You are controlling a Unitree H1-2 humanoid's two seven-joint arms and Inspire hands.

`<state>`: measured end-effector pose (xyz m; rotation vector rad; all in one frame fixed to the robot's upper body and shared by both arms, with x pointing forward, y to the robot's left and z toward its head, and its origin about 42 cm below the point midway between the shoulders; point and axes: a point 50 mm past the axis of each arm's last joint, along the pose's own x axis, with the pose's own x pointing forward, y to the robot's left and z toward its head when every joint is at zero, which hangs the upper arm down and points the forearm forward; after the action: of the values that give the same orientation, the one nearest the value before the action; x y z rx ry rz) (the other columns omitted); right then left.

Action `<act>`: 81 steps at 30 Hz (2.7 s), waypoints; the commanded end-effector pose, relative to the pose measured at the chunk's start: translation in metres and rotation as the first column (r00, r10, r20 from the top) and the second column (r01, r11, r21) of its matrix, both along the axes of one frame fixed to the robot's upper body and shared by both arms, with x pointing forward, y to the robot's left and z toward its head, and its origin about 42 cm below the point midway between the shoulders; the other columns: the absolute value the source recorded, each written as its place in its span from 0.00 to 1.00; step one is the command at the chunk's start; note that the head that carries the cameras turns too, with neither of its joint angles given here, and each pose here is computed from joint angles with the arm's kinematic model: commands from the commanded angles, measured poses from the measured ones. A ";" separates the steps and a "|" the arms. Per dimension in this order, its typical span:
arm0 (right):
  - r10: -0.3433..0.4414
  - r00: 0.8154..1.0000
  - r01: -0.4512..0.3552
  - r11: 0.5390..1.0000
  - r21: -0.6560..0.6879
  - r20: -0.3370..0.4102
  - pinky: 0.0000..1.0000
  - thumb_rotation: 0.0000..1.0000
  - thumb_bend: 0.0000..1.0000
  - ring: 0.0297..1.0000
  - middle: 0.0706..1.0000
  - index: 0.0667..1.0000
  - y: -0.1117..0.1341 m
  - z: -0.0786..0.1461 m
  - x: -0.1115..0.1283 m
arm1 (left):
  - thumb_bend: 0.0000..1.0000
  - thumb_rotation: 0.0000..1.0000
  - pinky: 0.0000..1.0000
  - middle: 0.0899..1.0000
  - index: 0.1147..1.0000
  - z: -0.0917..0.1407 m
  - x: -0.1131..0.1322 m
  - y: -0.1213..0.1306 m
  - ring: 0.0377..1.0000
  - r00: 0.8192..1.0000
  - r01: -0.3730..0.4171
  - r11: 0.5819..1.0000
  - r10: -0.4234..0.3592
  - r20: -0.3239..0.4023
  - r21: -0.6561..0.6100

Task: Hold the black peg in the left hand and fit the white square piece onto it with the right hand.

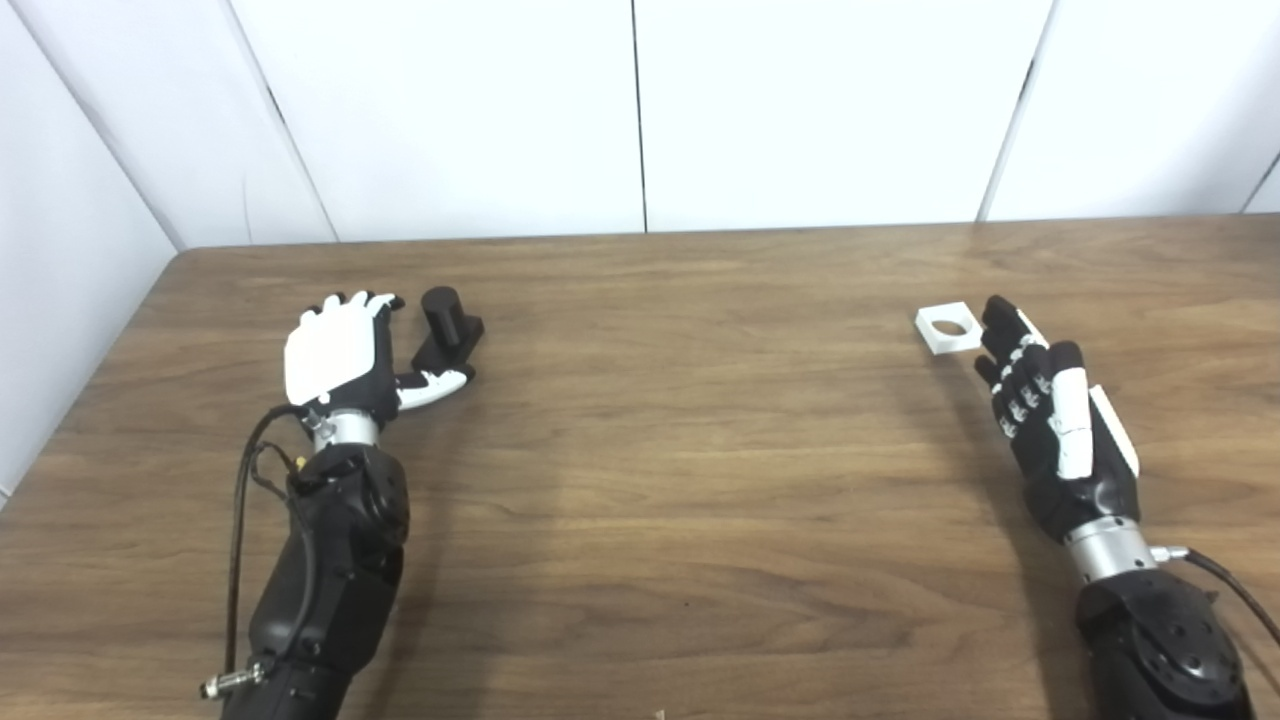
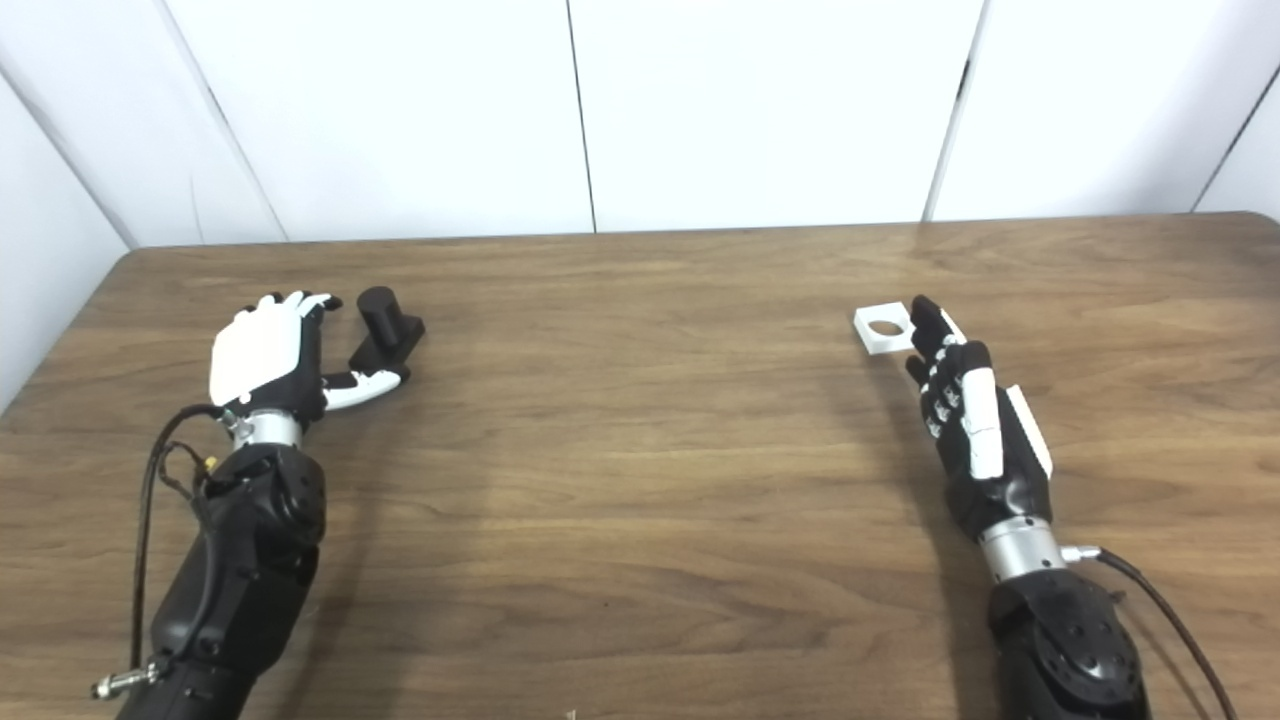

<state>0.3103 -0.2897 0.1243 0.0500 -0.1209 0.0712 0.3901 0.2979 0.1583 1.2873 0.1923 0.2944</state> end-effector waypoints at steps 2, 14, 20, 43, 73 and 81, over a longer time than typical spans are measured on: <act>-0.012 0.987 0.023 0.997 0.067 -0.158 1.00 1.00 0.59 1.00 0.97 0.94 0.011 -0.054 -0.031 | 0.80 0.51 1.00 0.92 0.79 0.033 0.020 0.006 0.98 0.997 -0.012 0.998 0.008 0.082 0.054; -0.009 0.987 0.020 0.998 0.067 -0.159 1.00 1.00 0.59 1.00 0.96 0.94 0.013 -0.055 -0.031 | 0.78 0.50 0.99 0.91 0.77 0.038 0.028 0.006 0.97 1.000 0.017 0.999 -0.018 0.015 0.044; -0.008 0.987 0.018 0.998 0.064 -0.162 1.00 1.00 0.61 1.00 0.96 0.94 0.014 -0.056 -0.030 | 0.76 0.48 0.98 0.90 0.76 0.045 0.030 0.001 0.97 0.999 0.038 0.999 -0.038 -0.032 0.000; -0.003 0.987 0.015 0.997 0.071 -0.159 1.00 1.00 0.61 1.00 0.96 0.94 0.013 -0.056 -0.033 | 0.77 0.35 0.94 0.88 0.73 0.038 0.034 -0.003 0.95 0.996 0.050 0.996 -0.043 -0.084 0.076; -0.003 0.988 0.015 0.997 0.075 -0.158 1.00 1.00 0.64 1.00 0.96 0.95 0.012 -0.057 -0.038 | 0.73 0.19 0.94 0.86 0.56 0.034 0.029 0.000 0.95 0.998 0.050 0.997 -0.048 -0.046 0.053; -0.006 0.988 0.018 0.997 0.074 -0.156 1.00 1.00 0.64 1.00 0.96 0.94 0.011 -0.057 -0.038 | 0.71 0.18 0.95 0.86 0.53 0.033 0.028 -0.001 0.96 0.998 0.055 0.998 -0.054 -0.043 0.031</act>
<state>0.3095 -0.2889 0.1244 0.0495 -0.1338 0.0772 0.4126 0.2888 0.1715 1.3075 0.2420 0.1607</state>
